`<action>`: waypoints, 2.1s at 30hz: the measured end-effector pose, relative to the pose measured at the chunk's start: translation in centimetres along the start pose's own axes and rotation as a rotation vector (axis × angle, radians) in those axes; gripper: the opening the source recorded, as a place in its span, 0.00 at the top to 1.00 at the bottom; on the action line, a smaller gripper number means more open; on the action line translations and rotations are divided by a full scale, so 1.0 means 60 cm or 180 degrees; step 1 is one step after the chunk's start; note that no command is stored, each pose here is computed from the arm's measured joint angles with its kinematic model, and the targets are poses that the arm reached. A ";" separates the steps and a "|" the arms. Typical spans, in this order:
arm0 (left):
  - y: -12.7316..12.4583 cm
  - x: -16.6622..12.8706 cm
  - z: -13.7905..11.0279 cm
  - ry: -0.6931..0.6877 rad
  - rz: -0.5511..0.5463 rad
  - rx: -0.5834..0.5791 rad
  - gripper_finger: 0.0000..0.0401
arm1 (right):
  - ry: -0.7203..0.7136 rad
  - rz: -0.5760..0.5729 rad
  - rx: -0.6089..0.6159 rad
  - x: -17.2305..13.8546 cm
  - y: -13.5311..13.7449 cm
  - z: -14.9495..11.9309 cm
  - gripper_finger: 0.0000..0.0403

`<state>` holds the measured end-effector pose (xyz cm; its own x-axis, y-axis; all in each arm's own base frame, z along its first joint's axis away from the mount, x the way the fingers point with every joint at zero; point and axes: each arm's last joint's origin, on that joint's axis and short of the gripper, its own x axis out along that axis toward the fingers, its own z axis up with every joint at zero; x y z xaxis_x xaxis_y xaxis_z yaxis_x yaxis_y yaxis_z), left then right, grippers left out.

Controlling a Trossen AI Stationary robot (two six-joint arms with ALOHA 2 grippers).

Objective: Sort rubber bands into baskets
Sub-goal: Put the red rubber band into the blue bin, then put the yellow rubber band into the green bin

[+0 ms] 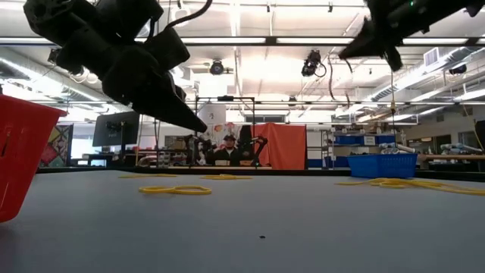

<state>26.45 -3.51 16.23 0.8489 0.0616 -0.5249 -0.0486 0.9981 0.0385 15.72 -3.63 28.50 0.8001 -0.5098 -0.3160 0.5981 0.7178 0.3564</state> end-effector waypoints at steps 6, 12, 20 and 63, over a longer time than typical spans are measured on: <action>-0.003 -0.001 0.007 -0.0141 -0.0032 -0.0031 0.66 | -0.0333 -0.1047 -0.0091 0.002 -0.032 0.006 0.98; -0.003 -0.001 0.008 -0.0162 -0.0031 0.0063 0.66 | -0.0531 -0.2088 -0.0318 0.003 -0.069 0.013 0.98; -0.003 -0.001 0.009 -0.0179 -0.0028 0.0111 0.66 | -0.0257 -0.2670 -0.0394 0.024 -0.119 0.019 0.98; -0.001 -0.001 0.009 -0.0172 0.0098 0.0174 0.66 | 0.2352 -0.0511 -0.0049 0.117 -0.052 -0.132 0.71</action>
<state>26.70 -3.55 16.69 0.8747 0.0903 -0.4761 -0.0475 0.9937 0.1011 19.12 -5.70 18.17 0.4615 -0.1619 -0.8722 0.6997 0.6708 0.2458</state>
